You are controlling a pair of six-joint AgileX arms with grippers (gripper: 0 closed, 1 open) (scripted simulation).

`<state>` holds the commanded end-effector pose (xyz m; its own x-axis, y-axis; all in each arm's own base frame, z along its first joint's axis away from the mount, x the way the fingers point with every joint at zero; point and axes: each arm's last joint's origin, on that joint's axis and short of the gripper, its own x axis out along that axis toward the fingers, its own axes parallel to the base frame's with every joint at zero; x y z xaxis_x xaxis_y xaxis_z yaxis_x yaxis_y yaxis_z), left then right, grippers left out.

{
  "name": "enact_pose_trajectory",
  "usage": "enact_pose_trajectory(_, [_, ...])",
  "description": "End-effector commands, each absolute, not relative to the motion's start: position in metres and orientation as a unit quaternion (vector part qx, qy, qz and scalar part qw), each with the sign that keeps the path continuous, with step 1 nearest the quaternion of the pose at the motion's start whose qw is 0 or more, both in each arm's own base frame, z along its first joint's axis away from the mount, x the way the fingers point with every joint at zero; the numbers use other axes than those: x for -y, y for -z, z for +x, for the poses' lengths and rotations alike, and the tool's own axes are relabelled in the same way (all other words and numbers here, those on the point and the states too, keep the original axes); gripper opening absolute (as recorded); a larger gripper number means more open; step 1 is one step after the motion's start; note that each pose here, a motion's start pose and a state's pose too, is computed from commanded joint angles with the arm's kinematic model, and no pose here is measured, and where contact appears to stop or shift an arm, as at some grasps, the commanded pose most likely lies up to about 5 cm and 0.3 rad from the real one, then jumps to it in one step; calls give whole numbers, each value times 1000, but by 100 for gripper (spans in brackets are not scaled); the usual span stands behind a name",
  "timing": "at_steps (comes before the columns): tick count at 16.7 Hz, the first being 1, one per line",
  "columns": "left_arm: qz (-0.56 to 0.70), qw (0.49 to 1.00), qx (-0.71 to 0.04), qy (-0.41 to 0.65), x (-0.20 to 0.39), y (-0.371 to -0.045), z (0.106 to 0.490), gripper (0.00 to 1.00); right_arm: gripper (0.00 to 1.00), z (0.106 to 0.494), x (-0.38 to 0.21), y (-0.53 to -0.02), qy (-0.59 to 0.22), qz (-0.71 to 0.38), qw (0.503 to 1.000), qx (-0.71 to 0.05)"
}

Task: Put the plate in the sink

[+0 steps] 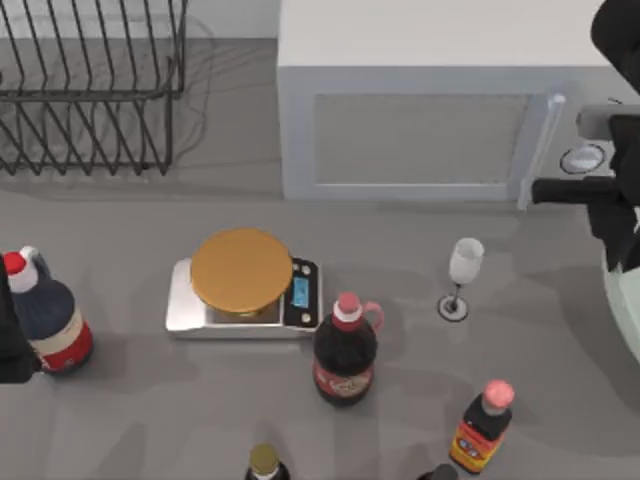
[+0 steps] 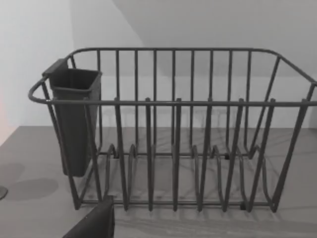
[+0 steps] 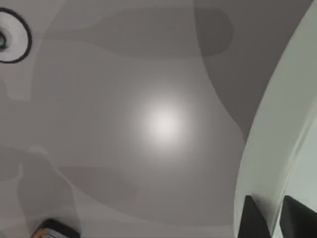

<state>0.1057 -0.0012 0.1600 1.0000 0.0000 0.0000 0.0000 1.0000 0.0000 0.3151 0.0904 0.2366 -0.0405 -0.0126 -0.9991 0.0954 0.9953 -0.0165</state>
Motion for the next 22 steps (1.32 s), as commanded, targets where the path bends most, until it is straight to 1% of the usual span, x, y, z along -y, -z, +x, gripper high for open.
enact_pose_trajectory(5, [0, 1000, 0, 0, 1, -160, 106, 100, 0, 311, -102, -327, 15, 29, 722, -691])
enact_pose_trajectory(9, [0, 1000, 0, 0, 1, -160, 106, 100, 0, 303, -110, -365, -1, 21, 737, -675])
enact_pose_trajectory(17, [0, 1000, 0, 0, 1, -160, 106, 100, 0, 305, -107, -371, 3, 24, 743, -669])
enact_pose_trajectory(19, [0, 1000, 0, 0, 1, -160, 106, 100, 0, 323, -97, -369, 21, 32, 748, -662])
enact_pose_trajectory(22, [0, 1000, 0, 0, 1, -160, 106, 100, 0, 367, -69, -360, 53, 44, 759, -648])
